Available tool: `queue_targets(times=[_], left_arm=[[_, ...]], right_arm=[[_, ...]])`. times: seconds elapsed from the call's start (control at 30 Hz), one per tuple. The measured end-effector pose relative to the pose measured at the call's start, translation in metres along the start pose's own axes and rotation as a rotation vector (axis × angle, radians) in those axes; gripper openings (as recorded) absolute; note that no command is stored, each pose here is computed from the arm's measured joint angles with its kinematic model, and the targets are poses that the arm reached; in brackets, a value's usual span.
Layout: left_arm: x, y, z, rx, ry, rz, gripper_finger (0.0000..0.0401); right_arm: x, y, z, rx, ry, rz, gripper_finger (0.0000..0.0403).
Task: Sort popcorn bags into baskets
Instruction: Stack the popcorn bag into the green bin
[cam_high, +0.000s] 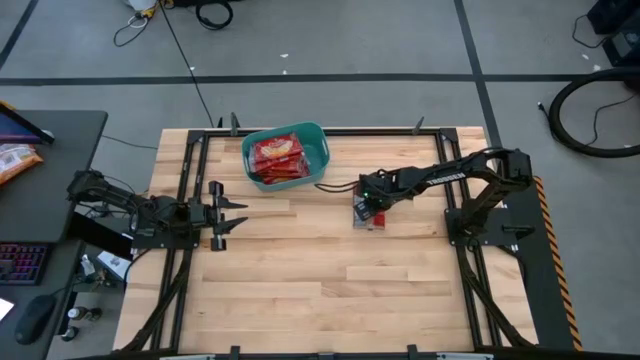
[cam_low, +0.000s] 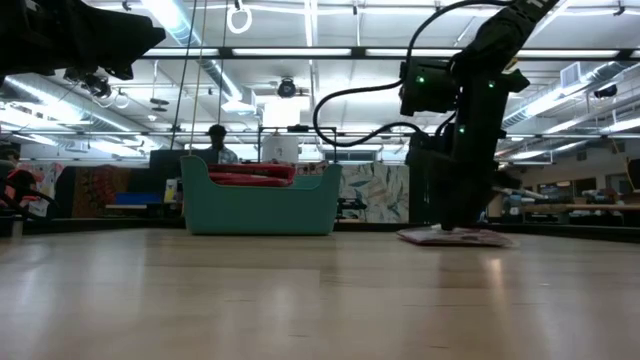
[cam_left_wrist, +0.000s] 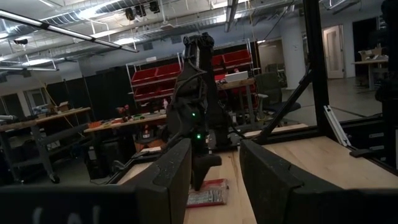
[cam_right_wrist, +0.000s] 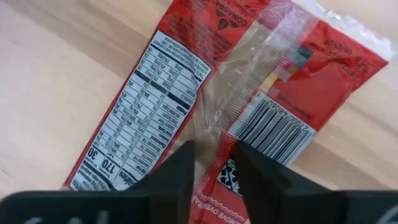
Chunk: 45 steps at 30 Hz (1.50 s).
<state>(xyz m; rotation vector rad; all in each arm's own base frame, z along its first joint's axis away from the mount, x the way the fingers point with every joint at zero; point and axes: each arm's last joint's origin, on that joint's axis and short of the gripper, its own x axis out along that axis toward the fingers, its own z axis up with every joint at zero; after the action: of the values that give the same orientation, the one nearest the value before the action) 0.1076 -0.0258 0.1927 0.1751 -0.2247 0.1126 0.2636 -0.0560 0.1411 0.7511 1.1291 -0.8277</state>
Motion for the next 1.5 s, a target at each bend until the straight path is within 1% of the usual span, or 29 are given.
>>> queue_targets(times=[0.27,0.33,0.47,0.57,0.7,0.87,0.93,1.03,1.17,1.3,1.4,1.5], left_arm=[[0.0,0.0,0.0,0.0,0.0,0.0,0.0142],[0.0,0.0,0.0,0.0,0.0,0.0,0.0142],[0.0,0.0,0.0,0.0,0.0,0.0,0.0142],[0.0,0.0,0.0,0.0,0.0,0.0,0.0142],[0.0,0.0,0.0,-0.004,0.001,0.0,0.0142],[0.0,0.0,-0.001,-0.014,0.007,-0.002,0.0142],[0.0,0.0,-0.001,-0.015,0.006,-0.002,0.0142],[0.0,0.0,-0.001,-0.015,0.007,-0.002,0.0142],[0.0,0.0,-0.001,-0.015,0.006,-0.002,0.0142],[0.0,0.0,-0.001,-0.015,0.006,-0.001,0.0142],[0.0,0.0,-0.001,-0.015,0.006,-0.001,0.0142],[0.0,0.0,-0.001,-0.015,0.005,-0.002,0.0142]], right_arm=[[0.001,0.001,0.0,-0.15,-0.002,0.009,0.0019],[0.001,0.002,0.001,-0.184,-0.005,0.032,0.0007],[-0.004,0.011,0.003,-0.262,-0.016,0.051,0.0008],[-0.015,0.024,0.008,-0.331,-0.037,0.081,0.0005],[-0.035,0.044,0.017,-0.433,-0.126,0.113,0.0004],[-0.067,0.074,0.026,-0.631,-0.273,0.151,0.0003],[-0.081,0.084,0.029,-0.682,-0.341,0.142,0.0003],[-0.103,0.096,0.036,-0.721,-0.459,0.111,0.0002],[-0.126,0.106,0.048,-0.773,-0.595,0.077,0.0002],[-0.141,0.109,0.067,-0.775,-0.724,0.098,0.0002],[-0.147,0.11,0.079,-0.786,-0.82,0.128,0.0002],[-0.151,0.108,0.091,-0.792,-0.885,0.153,0.0002]])
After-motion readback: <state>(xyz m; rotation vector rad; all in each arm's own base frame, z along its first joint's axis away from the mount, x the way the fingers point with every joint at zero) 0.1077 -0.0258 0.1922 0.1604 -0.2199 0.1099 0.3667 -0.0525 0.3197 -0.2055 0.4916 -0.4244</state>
